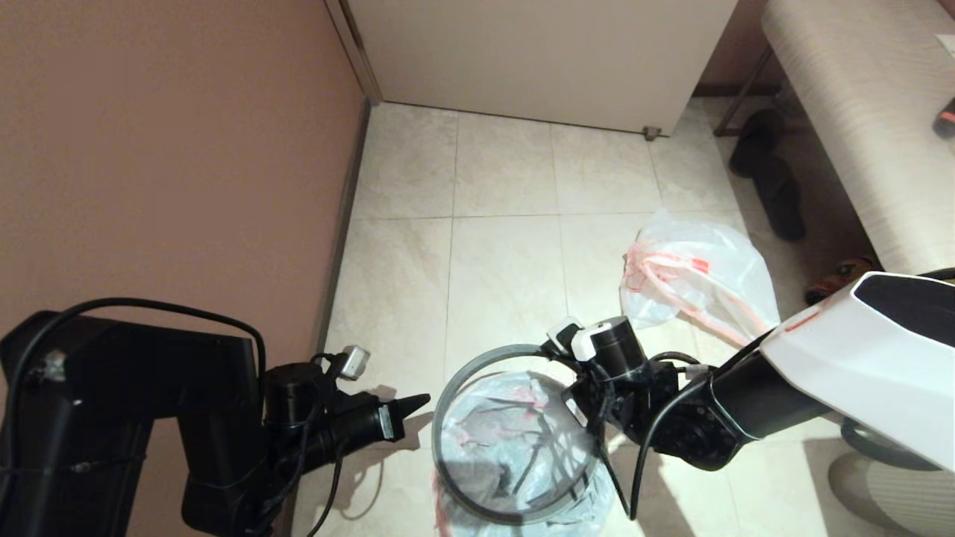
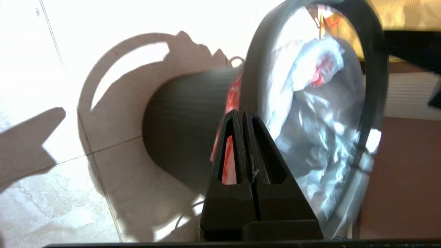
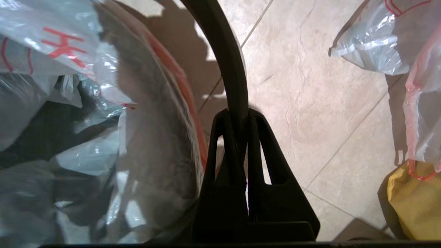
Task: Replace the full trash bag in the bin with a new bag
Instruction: Place the trash can ring on the trash can
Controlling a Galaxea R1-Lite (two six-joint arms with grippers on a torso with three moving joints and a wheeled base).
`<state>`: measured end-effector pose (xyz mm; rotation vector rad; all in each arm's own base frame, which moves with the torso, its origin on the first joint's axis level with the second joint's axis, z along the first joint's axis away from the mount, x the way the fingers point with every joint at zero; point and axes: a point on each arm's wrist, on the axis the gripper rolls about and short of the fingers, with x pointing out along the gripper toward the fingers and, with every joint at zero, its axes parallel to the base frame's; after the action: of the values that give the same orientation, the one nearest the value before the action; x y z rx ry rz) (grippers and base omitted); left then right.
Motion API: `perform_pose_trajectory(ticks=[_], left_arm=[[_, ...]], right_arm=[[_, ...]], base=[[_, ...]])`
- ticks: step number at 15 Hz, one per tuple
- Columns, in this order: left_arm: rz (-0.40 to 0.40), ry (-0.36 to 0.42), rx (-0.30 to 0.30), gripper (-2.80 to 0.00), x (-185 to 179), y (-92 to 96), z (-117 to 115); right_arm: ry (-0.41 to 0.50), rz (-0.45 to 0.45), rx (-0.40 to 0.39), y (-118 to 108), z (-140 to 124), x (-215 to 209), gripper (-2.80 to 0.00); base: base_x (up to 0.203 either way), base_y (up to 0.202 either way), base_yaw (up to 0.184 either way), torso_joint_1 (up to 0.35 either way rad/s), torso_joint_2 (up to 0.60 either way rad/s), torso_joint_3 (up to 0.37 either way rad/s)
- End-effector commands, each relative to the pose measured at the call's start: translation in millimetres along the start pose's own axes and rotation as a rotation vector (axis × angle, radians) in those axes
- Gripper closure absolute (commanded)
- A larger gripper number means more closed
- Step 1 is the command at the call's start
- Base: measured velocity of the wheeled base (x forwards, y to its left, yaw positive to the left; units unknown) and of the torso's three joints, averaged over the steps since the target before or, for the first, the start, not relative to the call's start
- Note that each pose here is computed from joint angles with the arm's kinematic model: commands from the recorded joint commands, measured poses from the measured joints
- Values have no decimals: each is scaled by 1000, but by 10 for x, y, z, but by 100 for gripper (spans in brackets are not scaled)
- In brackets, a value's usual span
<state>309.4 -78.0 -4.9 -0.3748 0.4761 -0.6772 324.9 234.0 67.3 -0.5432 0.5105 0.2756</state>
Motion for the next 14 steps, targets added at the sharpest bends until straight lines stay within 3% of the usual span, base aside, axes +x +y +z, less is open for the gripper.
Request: perform_pose_trajectory(ticks=[1, 10, 14], left_arm=[[-16, -38, 22, 0, -2, -16, 46], [-16, -37, 21, 0, 3, -11, 41], [-16, -38, 22, 0, 12, -6, 42]], right_arm=[[7, -4, -2, -36, -40, -69, 0], [-22, 29, -1, 82, -67, -275, 0], [-7, 47, 6, 87, -196, -434, 0]], base=[[0, 0, 0, 0, 0, 0], [0, 0, 0, 0, 0, 0], [0, 0, 0, 0, 0, 0]])
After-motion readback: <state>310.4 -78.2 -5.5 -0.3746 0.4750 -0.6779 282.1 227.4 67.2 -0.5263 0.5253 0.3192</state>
